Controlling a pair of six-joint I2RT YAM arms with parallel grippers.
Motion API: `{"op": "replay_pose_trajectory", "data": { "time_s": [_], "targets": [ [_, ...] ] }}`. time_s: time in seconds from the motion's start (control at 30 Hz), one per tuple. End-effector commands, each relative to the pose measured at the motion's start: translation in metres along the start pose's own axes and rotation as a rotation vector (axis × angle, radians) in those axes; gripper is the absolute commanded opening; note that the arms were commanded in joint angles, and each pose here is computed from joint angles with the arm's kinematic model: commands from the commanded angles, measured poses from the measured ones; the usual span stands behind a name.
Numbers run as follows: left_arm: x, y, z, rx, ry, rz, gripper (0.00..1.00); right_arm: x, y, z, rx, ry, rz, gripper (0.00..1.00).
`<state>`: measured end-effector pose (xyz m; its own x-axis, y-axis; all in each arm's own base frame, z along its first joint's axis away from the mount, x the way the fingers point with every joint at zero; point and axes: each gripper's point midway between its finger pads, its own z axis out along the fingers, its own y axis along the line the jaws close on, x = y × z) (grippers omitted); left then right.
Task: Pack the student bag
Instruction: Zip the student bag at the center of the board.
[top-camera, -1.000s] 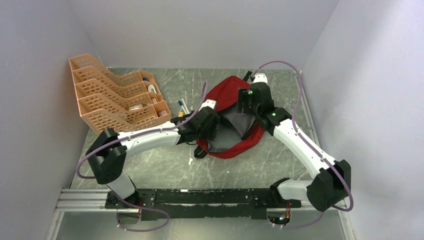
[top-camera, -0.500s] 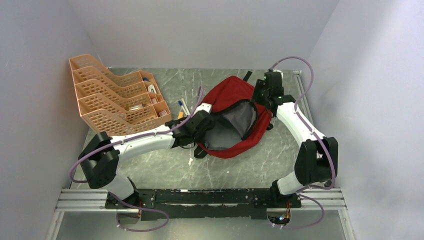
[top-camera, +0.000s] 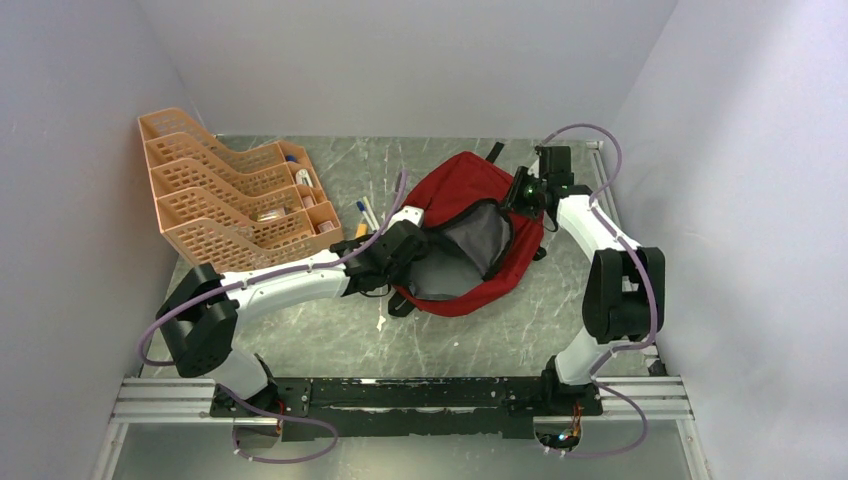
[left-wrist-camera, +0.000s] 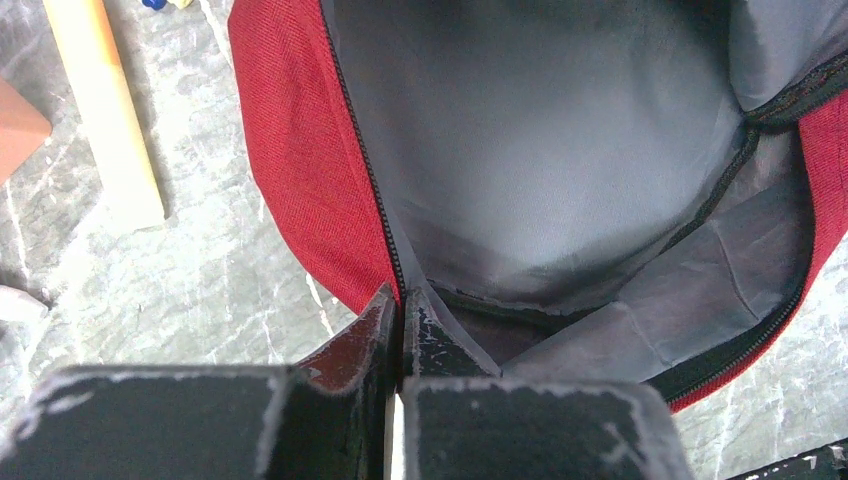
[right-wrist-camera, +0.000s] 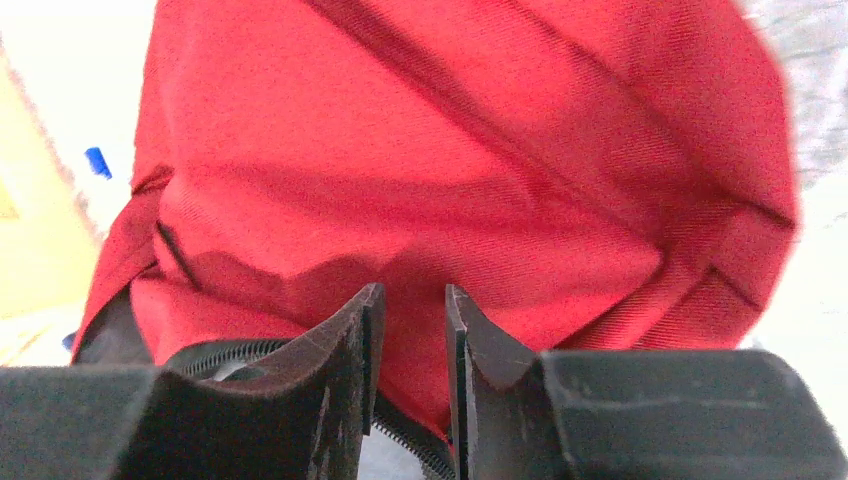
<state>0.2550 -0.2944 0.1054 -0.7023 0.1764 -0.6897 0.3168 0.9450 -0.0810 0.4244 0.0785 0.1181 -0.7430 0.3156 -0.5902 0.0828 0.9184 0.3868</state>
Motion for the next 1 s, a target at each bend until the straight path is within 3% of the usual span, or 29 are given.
{"op": "replay_pose_trajectory", "data": {
  "time_s": [0.0,0.33,0.73,0.83,0.97],
  "targets": [
    [-0.003,-0.005,-0.006,0.034,-0.015,-0.005,0.05,0.011,0.03,-0.008,-0.179,0.059,0.018,0.32],
    [-0.009,-0.017,-0.006,0.077,-0.011,-0.02,0.05,0.058,0.087,-0.059,-0.346,0.051,0.028,0.31],
    [-0.006,-0.02,-0.002,0.086,0.0,-0.02,0.05,0.146,0.136,-0.104,-0.5,0.216,-0.028,0.31],
    [-0.007,-0.018,-0.004,0.077,-0.004,-0.018,0.05,0.144,0.138,-0.113,-0.503,0.197,-0.064,0.32],
    [-0.005,-0.012,-0.005,0.059,-0.002,-0.012,0.05,0.104,0.129,-0.125,-0.389,0.036,-0.144,0.32]
  ]
}}
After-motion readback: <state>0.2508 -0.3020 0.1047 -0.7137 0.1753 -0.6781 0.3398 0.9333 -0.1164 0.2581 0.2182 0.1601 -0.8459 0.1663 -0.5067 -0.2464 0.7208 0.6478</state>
